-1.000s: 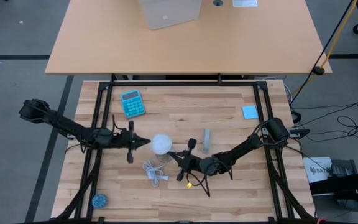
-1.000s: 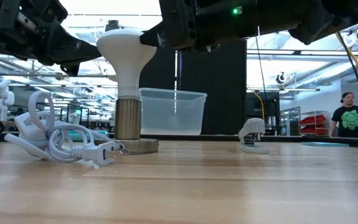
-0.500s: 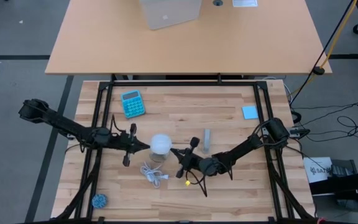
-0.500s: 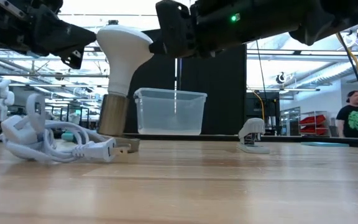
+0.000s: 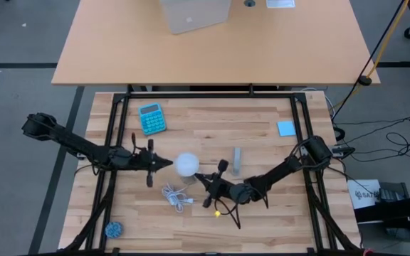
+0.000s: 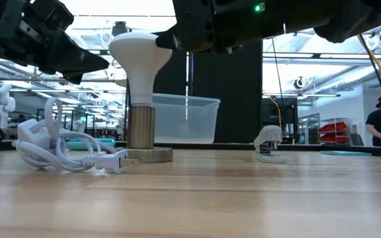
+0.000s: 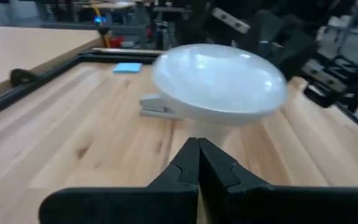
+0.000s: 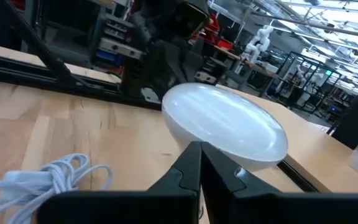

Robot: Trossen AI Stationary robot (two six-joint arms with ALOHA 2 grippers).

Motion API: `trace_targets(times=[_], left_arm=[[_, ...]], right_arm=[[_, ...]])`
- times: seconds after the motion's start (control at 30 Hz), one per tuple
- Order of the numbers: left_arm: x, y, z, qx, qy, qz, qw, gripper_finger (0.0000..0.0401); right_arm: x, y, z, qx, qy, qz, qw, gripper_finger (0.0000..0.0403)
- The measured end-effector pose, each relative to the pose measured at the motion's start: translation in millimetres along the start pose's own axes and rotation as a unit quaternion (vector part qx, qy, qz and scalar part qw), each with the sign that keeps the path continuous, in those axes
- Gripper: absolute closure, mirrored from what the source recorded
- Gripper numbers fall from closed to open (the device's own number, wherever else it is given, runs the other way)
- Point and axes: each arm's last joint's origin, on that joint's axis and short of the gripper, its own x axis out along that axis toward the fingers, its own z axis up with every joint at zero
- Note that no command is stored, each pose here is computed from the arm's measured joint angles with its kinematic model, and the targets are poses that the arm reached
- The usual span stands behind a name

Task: Screw lightbulb
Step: Remove the light bulb from the lamp

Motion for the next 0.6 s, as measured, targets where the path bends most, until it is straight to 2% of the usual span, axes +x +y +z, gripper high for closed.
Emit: trace_targets(times=[0.2, 0.43, 0.6], left_arm=[[-0.2, -0.2, 7.0, -0.004, -0.035, 0.004, 0.999, 0.0401], [-0.6, -2.4, 9.5, -0.008, -0.046, -0.034, 0.998, 0.0401], [-0.7, -2.7, 10.1, -0.014, -0.049, -0.038, 0.998, 0.0401]], right_arm=[[-1.6, 0.6, 2.4, -0.003, -0.008, -0.002, 1.0, 0.0403], [1.9, -4.3, 2.0, 0.001, -0.001, -0.033, 0.999, 0.0403], [5.8, -7.9, 0.8, 0.006, 0.001, -0.041, 0.999, 0.0403]])
